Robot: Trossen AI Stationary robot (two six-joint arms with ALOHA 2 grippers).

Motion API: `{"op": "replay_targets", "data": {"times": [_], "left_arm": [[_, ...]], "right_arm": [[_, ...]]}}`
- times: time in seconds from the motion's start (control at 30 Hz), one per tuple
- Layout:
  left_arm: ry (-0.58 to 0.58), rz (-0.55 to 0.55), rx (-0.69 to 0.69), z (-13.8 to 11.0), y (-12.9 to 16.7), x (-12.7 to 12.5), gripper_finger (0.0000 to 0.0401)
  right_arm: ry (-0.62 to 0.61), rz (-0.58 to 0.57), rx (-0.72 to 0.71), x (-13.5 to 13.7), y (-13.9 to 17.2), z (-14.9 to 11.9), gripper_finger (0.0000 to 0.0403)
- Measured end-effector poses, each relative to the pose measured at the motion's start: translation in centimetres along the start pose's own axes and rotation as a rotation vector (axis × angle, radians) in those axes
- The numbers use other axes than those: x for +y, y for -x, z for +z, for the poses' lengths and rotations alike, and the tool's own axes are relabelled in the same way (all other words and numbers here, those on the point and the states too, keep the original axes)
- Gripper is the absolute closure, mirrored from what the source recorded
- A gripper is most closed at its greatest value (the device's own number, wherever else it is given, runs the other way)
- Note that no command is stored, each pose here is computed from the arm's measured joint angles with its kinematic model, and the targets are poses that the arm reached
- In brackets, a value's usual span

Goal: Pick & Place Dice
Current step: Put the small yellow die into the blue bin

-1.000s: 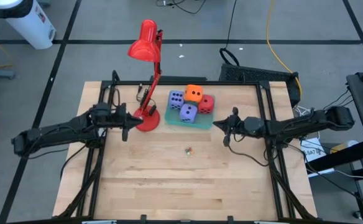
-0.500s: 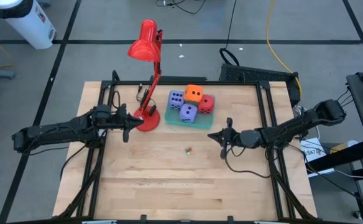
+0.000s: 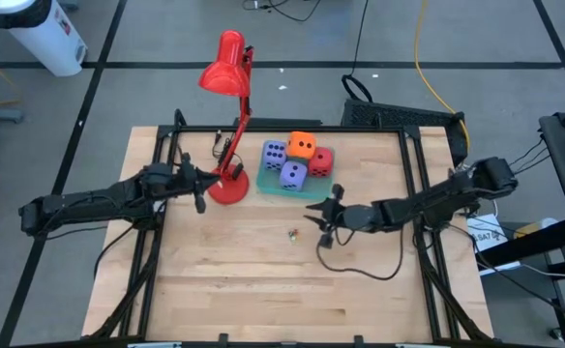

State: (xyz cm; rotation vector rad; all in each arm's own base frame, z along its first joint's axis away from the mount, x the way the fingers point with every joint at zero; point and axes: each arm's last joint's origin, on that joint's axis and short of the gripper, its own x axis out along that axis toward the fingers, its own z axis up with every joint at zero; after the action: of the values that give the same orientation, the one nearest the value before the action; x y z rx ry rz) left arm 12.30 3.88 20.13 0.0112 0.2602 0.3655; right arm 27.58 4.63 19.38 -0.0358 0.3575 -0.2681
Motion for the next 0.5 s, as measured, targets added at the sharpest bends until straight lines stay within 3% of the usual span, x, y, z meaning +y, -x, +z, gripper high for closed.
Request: {"op": "replay_targets", "data": {"times": [0.23,0.33,0.5], "left_arm": [[-0.18,0.055,-0.131,1.3,0.1,0.2,0.037],[-0.176,0.059,-0.171,1.7,0.1,0.2,0.037],[-0.113,-0.026,-0.161,2.7,0.5,0.5,0.037]], "right_arm": [[0.057,0.041,0.058,1.5,-3.1,-0.4,0.0282],[-0.002,0.055,0.118,1.6,-3.9,-1.7,0.0287],[-0.07,0.007,0.244,1.1,-4.6,-3.7,0.0285]]}}
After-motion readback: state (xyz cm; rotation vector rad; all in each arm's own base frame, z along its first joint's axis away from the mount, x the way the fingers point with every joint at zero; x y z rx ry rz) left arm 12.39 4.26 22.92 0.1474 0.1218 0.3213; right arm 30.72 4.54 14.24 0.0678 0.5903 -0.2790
